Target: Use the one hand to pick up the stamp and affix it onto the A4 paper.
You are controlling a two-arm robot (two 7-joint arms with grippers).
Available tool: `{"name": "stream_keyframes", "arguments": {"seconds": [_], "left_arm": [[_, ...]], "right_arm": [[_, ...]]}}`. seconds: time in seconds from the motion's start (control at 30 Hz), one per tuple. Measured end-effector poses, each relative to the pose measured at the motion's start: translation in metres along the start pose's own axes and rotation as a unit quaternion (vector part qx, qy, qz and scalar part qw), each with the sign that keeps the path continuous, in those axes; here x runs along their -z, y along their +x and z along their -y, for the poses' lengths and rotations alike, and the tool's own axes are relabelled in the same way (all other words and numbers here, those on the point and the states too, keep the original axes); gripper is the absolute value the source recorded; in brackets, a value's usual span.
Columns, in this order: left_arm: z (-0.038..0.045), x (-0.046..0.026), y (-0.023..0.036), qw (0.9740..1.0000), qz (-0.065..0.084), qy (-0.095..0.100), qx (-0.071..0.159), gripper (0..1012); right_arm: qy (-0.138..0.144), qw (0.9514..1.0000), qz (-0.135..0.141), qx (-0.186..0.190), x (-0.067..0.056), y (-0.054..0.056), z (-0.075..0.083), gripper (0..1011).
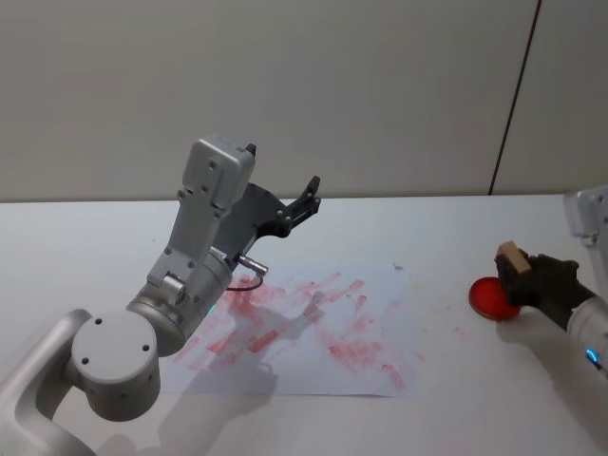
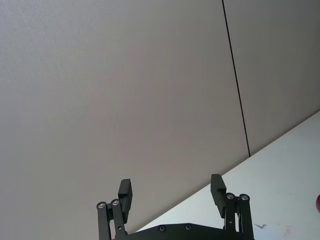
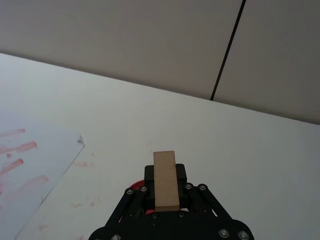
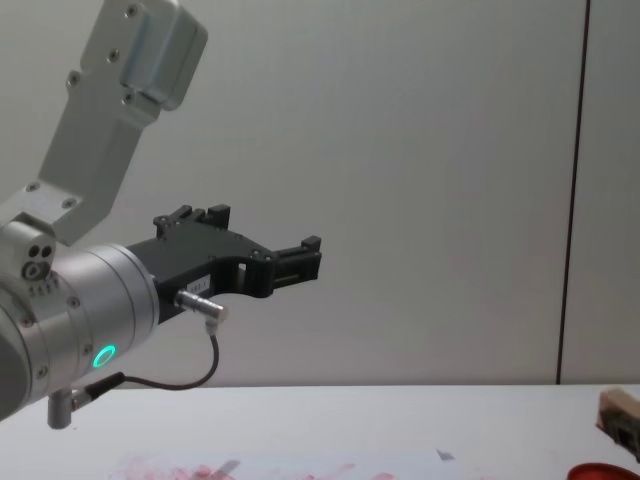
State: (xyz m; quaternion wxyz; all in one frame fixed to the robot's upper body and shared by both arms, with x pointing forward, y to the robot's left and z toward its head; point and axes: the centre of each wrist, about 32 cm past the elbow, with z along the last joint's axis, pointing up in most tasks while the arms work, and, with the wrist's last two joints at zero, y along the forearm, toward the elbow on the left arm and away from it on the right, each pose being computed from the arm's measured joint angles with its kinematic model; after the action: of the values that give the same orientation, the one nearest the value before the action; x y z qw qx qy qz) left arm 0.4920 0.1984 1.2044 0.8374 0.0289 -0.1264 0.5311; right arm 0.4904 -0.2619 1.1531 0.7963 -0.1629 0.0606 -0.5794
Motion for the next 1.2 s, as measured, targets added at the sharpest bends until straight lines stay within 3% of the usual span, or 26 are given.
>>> {"name": "stream_keyframes", "arguments": {"seconds": [0.67, 0.8, 0.87, 1.1, 1.2], "left_arm": [[0.0000, 0.0000, 0.0000, 1.0000, 0.000, 0.000, 0.000, 1001], [0.0000, 0.0000, 0.0000, 1.0000, 0.000, 0.000, 0.000, 1002], [0.0000, 0.0000, 0.0000, 1.0000, 0.000, 0.000, 0.000, 1001], [0.0000, 0.0000, 0.0000, 1.0000, 0.000, 0.000, 0.000, 1001], [0.0000, 0.0000, 0.0000, 1.0000, 0.000, 0.000, 0.000, 1002]], "right_arm": [[-0.041, 0.9989, 0.018, -0.015, 0.012, -0.005, -0.012, 243], [-0.044, 0.9987, 0.020, -0.016, 0.013, -0.006, -0.013, 381], [-0.045, 0.9986, 0.020, -0.017, 0.013, -0.006, -0.013, 393], [-0.048, 0.9984, 0.022, -0.019, 0.014, -0.007, -0.015, 684], [-0.049, 0.9984, 0.022, -0.019, 0.014, -0.008, -0.015, 738]]}}
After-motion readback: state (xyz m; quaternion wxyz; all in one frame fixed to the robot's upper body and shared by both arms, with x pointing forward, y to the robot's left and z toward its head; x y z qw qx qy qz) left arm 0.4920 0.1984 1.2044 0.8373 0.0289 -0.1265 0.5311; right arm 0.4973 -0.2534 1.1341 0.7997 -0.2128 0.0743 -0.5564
